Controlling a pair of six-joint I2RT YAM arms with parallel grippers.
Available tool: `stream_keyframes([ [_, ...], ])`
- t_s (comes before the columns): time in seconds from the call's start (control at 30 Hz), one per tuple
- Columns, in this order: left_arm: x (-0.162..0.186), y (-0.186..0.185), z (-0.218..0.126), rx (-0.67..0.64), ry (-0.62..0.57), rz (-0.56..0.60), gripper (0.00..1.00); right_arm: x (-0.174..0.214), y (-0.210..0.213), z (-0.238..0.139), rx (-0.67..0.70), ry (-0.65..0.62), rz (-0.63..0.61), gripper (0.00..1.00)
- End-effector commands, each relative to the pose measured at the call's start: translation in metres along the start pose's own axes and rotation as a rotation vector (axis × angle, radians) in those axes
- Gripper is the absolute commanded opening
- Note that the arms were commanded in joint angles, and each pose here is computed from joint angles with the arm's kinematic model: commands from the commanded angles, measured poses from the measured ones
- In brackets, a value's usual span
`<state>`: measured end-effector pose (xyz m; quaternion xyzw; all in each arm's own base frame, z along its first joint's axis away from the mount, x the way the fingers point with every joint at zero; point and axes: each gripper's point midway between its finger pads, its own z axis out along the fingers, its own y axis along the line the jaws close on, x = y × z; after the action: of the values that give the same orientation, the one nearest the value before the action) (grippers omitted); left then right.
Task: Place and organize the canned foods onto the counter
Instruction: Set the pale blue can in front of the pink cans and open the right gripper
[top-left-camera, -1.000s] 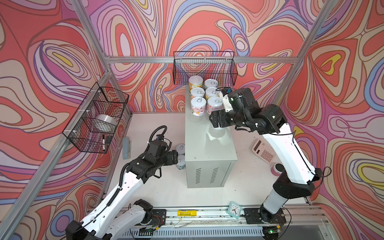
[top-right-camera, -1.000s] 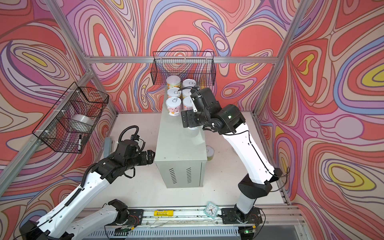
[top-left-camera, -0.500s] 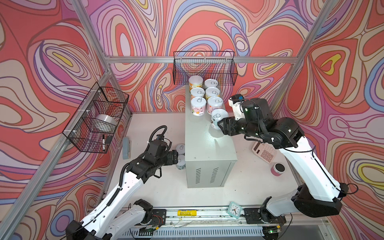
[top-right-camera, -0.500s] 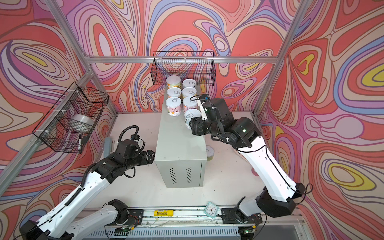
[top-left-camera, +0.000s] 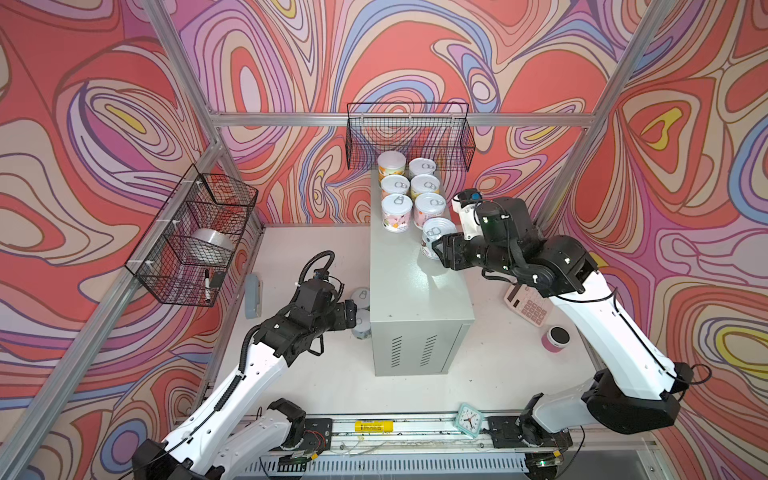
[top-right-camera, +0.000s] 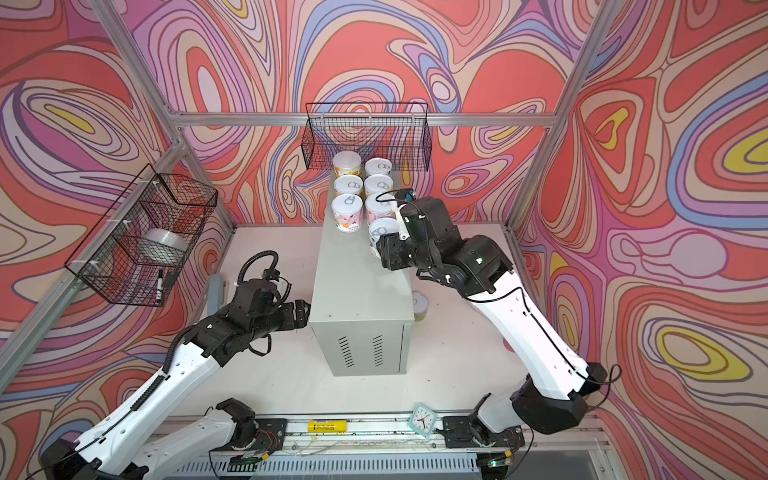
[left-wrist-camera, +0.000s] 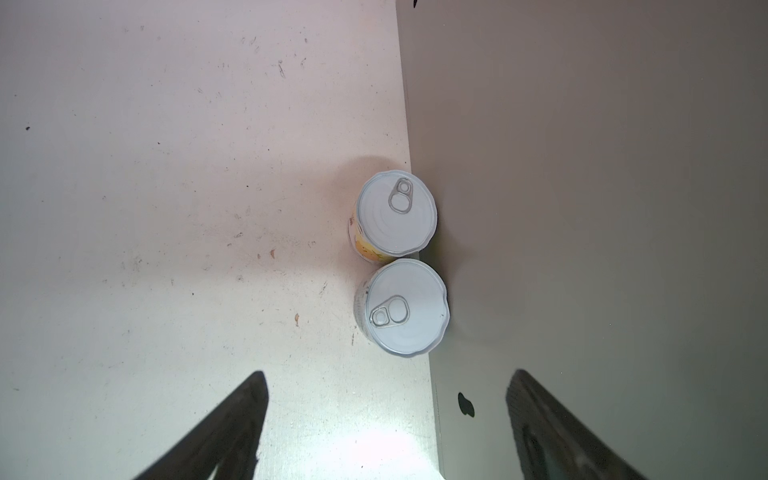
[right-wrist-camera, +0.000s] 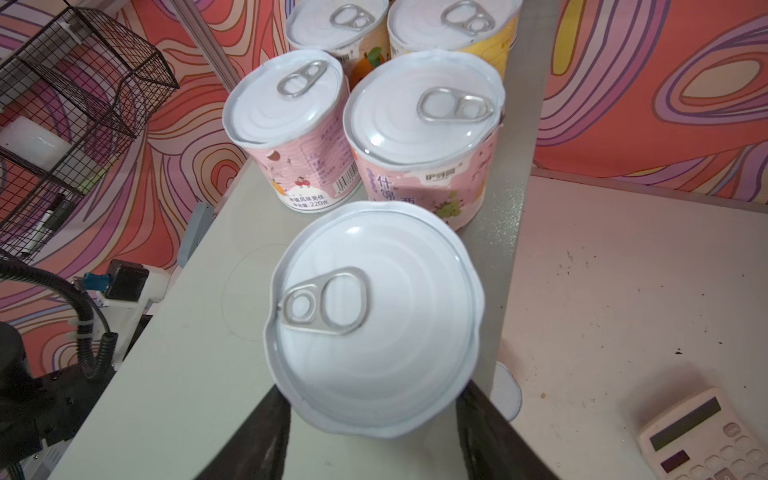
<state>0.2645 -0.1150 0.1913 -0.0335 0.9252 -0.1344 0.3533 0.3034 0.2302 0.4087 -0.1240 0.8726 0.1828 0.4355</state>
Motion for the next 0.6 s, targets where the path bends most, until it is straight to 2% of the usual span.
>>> stream_keyframes([
  [0.0, -0.001, 0.000, 0.003, 0.003, -0.009, -0.010, 0.90, -0.003, -0.001, 0.010, 0.023, -0.009, -0.007, 0.64],
  [0.13, -0.002, 0.000, 0.004, 0.005, -0.011, -0.010, 0.91, -0.004, 0.002, 0.016, 0.012, -0.006, -0.012, 0.61],
  [0.57, 0.000, 0.001, 0.007, -0.002, -0.004, -0.008, 0.91, -0.009, -0.002, 0.024, 0.040, -0.012, 0.002, 0.61],
])
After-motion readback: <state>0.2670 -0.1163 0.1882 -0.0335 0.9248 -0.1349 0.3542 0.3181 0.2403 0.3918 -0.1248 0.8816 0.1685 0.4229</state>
